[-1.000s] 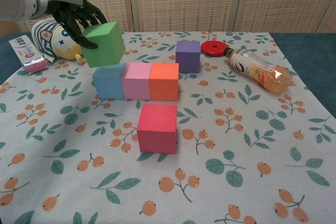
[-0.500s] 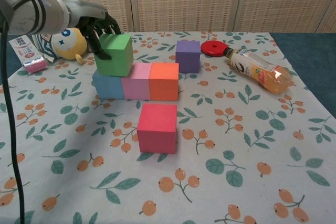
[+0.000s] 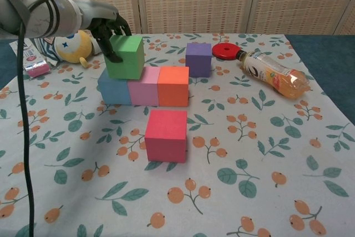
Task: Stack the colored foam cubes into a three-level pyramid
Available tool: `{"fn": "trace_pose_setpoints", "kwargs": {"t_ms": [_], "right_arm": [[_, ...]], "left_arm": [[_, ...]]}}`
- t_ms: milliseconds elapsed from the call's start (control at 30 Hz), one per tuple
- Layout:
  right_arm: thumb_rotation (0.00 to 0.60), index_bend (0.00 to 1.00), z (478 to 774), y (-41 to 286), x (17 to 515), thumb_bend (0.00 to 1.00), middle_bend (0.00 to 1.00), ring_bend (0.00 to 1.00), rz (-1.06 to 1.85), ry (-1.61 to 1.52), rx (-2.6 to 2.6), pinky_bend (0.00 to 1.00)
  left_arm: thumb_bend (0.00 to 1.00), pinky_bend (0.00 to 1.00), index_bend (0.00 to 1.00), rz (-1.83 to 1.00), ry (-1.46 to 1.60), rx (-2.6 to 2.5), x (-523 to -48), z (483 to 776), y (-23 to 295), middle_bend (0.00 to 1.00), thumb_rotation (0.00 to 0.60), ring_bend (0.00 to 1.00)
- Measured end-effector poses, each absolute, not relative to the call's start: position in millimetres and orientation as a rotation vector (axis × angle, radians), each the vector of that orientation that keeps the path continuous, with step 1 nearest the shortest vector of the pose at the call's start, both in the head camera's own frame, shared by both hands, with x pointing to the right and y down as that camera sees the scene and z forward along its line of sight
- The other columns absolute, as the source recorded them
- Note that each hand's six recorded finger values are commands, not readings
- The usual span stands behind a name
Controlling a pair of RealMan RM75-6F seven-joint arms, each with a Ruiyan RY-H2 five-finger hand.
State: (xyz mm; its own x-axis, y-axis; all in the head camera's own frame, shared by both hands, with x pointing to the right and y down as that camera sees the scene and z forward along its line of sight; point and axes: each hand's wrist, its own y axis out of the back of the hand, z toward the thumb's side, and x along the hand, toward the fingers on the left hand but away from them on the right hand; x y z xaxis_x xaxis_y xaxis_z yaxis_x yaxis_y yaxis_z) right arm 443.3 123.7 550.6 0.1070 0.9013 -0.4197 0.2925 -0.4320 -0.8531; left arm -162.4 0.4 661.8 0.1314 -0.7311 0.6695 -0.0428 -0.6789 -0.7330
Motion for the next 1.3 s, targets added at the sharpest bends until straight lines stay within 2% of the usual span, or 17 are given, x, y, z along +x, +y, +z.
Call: {"fn": "trace_pose_setpoints", "kwargs": {"t_ms": [1300], "right_arm": [[0.6, 0.0, 550.9, 123.3, 447.8, 0.02, 0.0, 0.0, 1.347, -1.168, -1.8, 0.0]], "left_arm": [[0.32, 0.25, 0.28, -1.618, 0.737, -1.838, -157.7, 672.1, 4.9, 0.2, 0.6, 0.17]]}}
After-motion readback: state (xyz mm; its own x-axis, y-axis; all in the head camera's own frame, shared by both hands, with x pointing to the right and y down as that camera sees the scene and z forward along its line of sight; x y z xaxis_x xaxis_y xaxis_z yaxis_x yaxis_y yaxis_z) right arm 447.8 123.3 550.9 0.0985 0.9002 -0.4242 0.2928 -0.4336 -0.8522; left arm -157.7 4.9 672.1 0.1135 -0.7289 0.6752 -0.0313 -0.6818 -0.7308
